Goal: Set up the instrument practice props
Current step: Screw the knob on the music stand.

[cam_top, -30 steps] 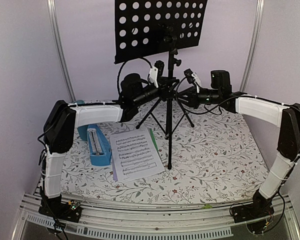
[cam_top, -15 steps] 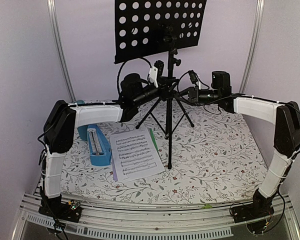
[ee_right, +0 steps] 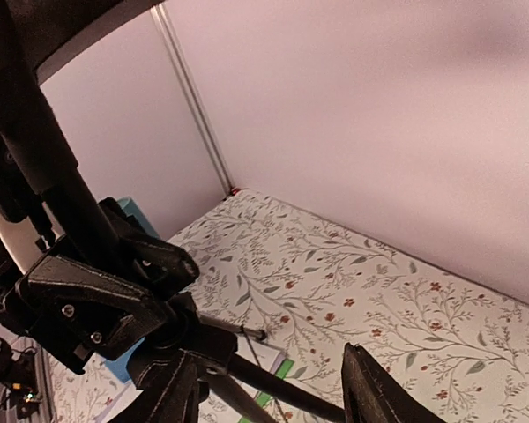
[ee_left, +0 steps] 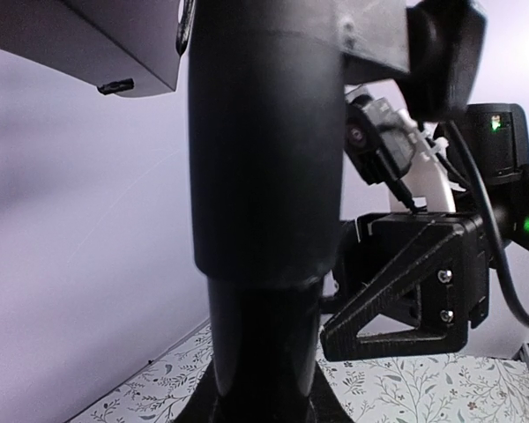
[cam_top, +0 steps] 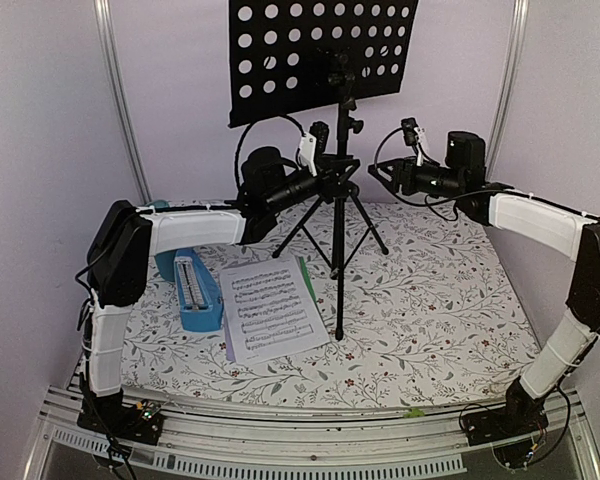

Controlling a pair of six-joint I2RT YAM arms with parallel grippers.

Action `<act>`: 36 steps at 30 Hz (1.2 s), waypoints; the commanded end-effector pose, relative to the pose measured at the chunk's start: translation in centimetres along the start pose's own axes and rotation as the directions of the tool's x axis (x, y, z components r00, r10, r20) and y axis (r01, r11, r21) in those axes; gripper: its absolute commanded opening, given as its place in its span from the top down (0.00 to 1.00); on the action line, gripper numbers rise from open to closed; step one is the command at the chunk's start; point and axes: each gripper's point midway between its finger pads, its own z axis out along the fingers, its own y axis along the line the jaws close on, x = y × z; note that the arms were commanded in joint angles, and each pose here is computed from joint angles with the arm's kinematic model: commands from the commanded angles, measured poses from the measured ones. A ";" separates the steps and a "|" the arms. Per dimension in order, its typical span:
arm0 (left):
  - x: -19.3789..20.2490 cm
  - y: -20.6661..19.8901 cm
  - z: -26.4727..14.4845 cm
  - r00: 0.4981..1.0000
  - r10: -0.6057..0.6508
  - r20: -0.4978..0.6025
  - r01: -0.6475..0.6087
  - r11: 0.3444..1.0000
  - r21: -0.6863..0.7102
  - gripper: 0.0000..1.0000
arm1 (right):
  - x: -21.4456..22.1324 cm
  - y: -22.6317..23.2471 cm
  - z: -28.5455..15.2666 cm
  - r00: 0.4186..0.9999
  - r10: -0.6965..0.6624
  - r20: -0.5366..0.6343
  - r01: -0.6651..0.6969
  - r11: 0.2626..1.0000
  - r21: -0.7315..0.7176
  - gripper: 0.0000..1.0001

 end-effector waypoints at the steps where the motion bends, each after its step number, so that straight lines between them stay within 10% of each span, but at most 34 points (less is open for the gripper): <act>1: 1.5 -0.9 0.0 0.997 -0.032 -0.071 0.034 0.999 0.026 1.00 | -1.5 -3.2 -1.9 0.952 -0.307 0.013 0.295 0.924 0.244 0.20; 2: 1.5 -0.9 0.0 0.997 -0.033 -0.072 0.035 0.999 0.027 1.00 | -1.6 -3.6 -2.1 0.945 -0.327 0.010 0.313 0.912 0.267 0.02; 10: 1.7 -0.8 0.1 0.996 -0.031 -0.078 0.033 0.999 0.026 1.00 | -1.2 -2.3 -1.7 0.885 -0.466 -0.013 0.458 0.863 0.211 0.01; 23: 1.4 -0.9 0.2 0.997 -0.020 -0.079 0.022 0.999 0.028 1.00 | 4.3 1.0 0.1 0.504 -0.854 -0.133 0.838 0.445 0.315 0.00; 36: 1.3 -0.7 0.0 0.997 -0.016 -0.079 0.018 1.000 0.022 1.00 | 3.9 3.5 1.0 0.369 -0.921 -0.126 0.904 0.325 0.277 0.45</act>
